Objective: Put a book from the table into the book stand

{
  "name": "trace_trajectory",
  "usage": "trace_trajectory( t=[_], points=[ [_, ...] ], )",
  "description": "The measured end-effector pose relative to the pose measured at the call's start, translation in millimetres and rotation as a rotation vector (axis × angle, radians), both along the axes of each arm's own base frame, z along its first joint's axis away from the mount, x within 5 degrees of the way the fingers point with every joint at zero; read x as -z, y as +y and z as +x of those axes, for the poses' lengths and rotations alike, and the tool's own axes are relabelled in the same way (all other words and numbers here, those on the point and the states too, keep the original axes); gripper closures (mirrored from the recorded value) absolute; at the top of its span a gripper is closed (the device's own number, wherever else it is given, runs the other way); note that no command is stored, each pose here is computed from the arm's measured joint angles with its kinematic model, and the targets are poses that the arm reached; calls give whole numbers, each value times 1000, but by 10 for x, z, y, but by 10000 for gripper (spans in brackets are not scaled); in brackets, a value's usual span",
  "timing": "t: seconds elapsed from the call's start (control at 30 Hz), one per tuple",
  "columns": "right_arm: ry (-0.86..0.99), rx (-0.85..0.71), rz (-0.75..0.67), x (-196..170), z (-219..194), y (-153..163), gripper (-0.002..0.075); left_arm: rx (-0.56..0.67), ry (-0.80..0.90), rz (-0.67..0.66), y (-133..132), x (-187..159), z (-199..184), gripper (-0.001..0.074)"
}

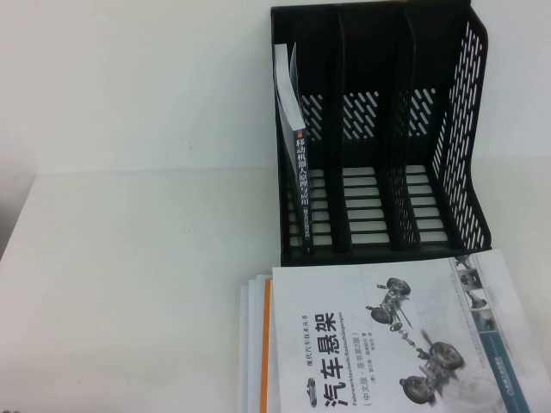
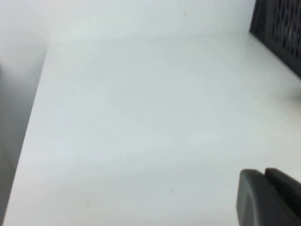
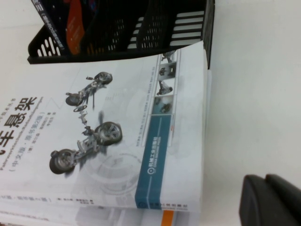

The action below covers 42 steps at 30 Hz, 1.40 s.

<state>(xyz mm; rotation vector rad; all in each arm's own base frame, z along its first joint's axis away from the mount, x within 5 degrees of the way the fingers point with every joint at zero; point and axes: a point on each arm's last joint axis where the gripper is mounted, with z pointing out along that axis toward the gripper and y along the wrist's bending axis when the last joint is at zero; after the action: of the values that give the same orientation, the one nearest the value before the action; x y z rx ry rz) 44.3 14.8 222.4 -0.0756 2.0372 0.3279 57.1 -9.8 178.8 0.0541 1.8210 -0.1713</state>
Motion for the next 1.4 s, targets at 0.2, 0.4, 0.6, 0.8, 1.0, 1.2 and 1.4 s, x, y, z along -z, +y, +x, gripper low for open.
trace_trajectory(
  t=[0.2,0.4,0.6,0.8,1.0,1.2,1.4],
  points=[
    [0,0,2,0,0,1,729,-33,26,-14,15,33,-43,735],
    [1,0,1,1,0,1,729,-37,26,-23,16,28,-45,735],
    [1,0,1,1,0,1,729,-40,29,-28,16,30,-45,736],
    [1,0,1,1,0,1,729,-43,29,-33,17,30,-45,736],
    [1,0,1,1,0,1,729,-43,29,-33,17,30,-45,736],
    [1,0,1,1,0,1,729,-43,29,-33,17,30,-45,736],
    [1,0,1,1,0,1,729,-42,31,-33,17,31,-45,736]
  ],
)
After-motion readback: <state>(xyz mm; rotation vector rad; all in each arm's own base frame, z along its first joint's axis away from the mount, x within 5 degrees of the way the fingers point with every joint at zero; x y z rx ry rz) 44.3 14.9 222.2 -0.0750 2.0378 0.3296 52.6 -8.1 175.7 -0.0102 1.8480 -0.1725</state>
